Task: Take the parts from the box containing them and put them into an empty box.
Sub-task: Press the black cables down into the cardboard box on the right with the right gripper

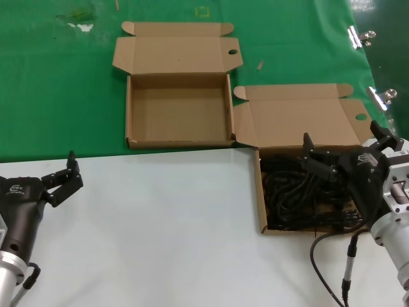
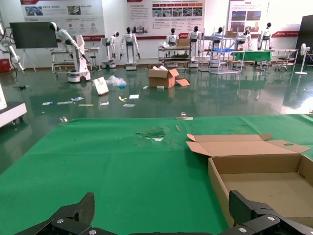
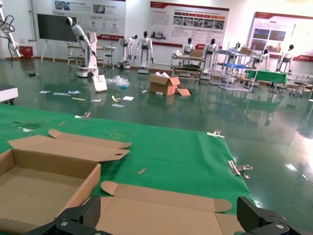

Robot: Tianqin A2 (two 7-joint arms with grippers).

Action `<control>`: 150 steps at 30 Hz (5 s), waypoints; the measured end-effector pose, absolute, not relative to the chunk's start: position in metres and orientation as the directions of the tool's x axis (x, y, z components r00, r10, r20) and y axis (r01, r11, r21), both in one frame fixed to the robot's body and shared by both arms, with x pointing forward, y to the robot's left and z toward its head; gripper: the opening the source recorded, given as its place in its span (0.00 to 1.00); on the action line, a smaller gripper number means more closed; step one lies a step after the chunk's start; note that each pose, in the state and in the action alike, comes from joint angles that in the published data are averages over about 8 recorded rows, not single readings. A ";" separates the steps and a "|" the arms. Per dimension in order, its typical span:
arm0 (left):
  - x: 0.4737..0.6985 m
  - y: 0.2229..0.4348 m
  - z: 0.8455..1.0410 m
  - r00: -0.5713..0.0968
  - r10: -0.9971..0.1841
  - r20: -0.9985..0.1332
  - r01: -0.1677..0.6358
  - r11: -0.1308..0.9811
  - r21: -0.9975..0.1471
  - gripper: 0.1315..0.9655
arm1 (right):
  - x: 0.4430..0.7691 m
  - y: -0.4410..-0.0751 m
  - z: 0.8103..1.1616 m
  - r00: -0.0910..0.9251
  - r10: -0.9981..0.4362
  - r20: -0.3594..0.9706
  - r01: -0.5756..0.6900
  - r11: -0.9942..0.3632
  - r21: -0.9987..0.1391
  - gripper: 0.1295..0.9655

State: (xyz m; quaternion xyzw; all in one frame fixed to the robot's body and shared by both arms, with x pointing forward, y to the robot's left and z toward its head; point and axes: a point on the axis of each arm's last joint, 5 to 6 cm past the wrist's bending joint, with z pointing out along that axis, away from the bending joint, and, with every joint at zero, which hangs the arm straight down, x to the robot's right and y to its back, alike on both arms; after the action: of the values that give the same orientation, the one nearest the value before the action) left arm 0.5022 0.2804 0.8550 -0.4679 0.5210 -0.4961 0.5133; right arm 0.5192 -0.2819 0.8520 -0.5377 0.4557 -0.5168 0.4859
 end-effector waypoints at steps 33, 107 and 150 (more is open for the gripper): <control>0.502 0.280 0.855 -0.035 -0.997 -0.071 0.022 0.070 -0.997 0.99 | 0.519 -0.282 0.852 0.051 -0.992 0.113 0.012 -0.113 -0.994 1.00; 0.502 0.280 0.855 -0.035 -0.997 -0.070 0.022 0.070 -0.997 0.01 | 0.590 -0.396 1.008 0.550 0.212 0.808 0.570 -0.803 -0.177 1.00; 0.502 0.280 0.855 -0.035 -0.997 -0.071 0.022 0.070 -0.997 0.01 | 0.678 -0.396 0.980 0.391 0.634 0.667 0.792 -0.601 0.107 0.97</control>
State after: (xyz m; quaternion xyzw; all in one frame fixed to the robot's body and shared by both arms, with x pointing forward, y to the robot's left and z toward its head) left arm 0.5022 0.2804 0.8550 -0.4679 0.5210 -0.4961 0.5133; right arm 0.6776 -0.3964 0.9805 -0.8260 -0.4317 -0.3437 0.1148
